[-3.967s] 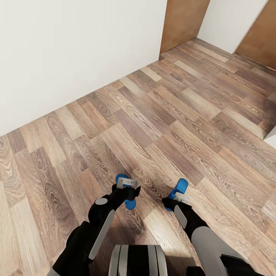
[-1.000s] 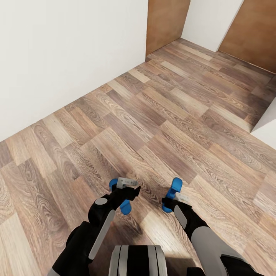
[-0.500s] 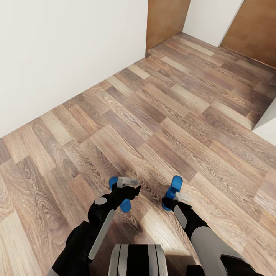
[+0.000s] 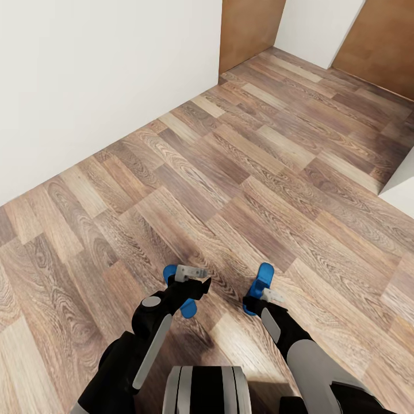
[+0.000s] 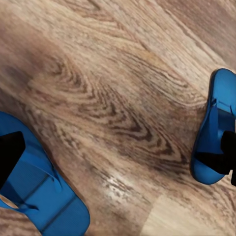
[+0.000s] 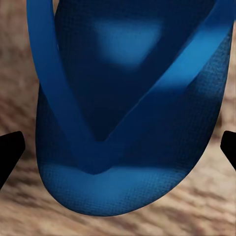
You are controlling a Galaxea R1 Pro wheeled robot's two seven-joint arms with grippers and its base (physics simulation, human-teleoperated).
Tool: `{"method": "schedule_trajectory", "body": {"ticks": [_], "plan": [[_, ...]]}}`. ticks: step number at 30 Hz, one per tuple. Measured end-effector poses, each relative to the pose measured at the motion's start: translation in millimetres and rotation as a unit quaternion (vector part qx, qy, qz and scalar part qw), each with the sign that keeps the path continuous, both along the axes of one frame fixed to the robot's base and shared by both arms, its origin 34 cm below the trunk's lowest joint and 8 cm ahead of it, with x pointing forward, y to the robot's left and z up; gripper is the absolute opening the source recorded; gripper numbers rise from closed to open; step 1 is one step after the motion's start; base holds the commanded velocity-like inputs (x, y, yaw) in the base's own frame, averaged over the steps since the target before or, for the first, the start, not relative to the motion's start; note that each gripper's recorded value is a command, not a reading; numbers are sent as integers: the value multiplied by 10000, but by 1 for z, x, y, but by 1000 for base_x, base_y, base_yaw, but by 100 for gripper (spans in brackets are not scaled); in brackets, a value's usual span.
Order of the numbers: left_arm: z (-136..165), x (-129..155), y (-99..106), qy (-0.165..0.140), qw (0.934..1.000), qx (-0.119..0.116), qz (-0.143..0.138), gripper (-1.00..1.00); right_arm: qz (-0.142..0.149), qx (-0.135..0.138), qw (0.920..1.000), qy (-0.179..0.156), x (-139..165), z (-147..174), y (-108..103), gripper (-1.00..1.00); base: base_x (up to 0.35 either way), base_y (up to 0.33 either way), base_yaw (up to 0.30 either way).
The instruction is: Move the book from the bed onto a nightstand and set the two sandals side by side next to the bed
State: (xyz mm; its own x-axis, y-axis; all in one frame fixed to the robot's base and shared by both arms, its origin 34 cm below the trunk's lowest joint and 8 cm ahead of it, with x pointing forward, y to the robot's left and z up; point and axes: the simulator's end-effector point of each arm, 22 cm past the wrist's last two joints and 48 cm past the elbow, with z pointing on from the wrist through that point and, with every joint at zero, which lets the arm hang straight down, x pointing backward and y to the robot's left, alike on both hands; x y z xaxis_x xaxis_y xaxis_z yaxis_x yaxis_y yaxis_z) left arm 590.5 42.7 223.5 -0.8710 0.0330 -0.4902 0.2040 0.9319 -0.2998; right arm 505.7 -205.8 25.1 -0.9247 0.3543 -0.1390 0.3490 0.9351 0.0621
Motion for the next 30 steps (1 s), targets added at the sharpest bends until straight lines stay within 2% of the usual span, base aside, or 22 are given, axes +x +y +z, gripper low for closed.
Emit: {"method": "schedule_trajectory", "body": {"ticks": [7, 8, 20, 30], "plan": [[-9, -4, 0, 82, 10000, 0, 0, 100, 1, 0, 10000, 87, -8, -7, 0, 100, 0, 0, 0], [-9, -4, 0, 82, 10000, 0, 0, 100, 1, 1, 10000, 87, -8, -7, 0, -100, 0, 0, 0], [-8, -4, 0, 78, 10000, -10, 0, 100, 22, 16, 10000, 96, -8, -7, 1, -100, 0, 0, 0], [12, 6, 1, -104, 9999, -4, 10, 100, 37, -2, 9999, -124, 11, 11, 1, -100, 0, 0, 0]]}}
